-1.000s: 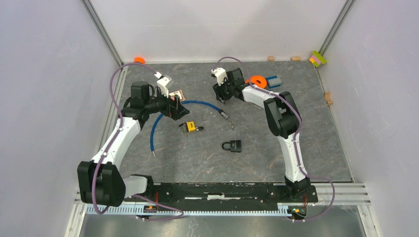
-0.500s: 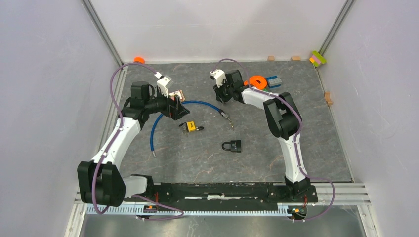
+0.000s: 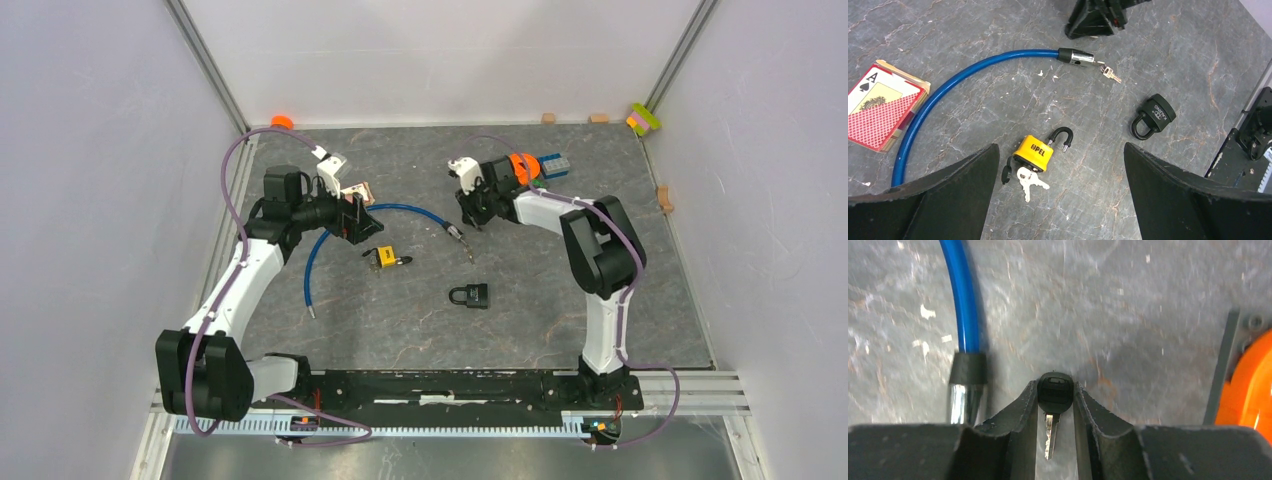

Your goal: Unlock with the key

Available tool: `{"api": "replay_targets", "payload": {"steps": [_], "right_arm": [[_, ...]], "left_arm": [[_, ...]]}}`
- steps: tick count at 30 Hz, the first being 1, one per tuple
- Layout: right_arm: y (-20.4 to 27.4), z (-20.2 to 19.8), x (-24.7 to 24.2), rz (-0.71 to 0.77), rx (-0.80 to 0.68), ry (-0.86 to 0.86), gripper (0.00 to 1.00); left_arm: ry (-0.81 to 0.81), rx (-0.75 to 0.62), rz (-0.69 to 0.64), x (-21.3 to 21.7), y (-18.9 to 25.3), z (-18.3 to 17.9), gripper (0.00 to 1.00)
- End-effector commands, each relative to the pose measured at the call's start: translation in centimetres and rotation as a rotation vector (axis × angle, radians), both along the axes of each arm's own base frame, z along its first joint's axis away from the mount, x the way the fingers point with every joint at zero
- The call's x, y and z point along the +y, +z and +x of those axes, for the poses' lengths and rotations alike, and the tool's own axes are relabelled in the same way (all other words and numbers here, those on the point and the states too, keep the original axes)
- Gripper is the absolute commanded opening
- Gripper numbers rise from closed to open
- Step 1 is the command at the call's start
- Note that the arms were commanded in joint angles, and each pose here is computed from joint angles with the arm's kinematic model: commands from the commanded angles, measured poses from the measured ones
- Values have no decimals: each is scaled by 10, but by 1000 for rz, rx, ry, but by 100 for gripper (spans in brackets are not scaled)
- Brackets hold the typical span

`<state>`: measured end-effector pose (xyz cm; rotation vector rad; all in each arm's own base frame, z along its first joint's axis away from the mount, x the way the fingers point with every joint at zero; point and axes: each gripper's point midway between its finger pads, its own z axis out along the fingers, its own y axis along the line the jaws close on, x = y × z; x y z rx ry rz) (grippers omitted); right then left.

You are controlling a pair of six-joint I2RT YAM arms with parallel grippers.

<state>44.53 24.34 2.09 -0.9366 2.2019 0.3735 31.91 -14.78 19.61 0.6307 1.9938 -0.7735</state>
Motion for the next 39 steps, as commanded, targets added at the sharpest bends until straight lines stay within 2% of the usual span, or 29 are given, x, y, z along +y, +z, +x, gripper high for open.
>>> {"api": "replay_targets", "payload": {"steps": [1, 10, 17, 22, 26, 30, 32, 39], "right_arm": [[15, -19, -24, -11, -7, 2, 20], [31, -71, -55, -34, -42, 48, 19], [34, -121, -69, -29, -75, 125, 19], [38, -155, -70, 10, -119, 227, 20], [60, -162, -57, 78, -200, 307, 20], [77, -161, -40, 129, -270, 363, 20], [81, -160, -32, 141, -289, 387, 20], [99, -165, -8, 188, -359, 473, 20]], "left_arm": [[-24, -7, -40, -5, 9, -4, 100], [-34, 0, -55, -8, 8, -3, 100], [-100, -9, -49, -13, 0, -2, 100], [-232, -26, -59, -37, -3, -15, 100], [-296, -1, -53, -73, -13, -20, 100], [-351, 115, -94, -120, -25, -21, 100], [-356, 220, -126, -141, -34, -21, 99], [-361, 532, -304, -194, -54, -16, 83]]}}
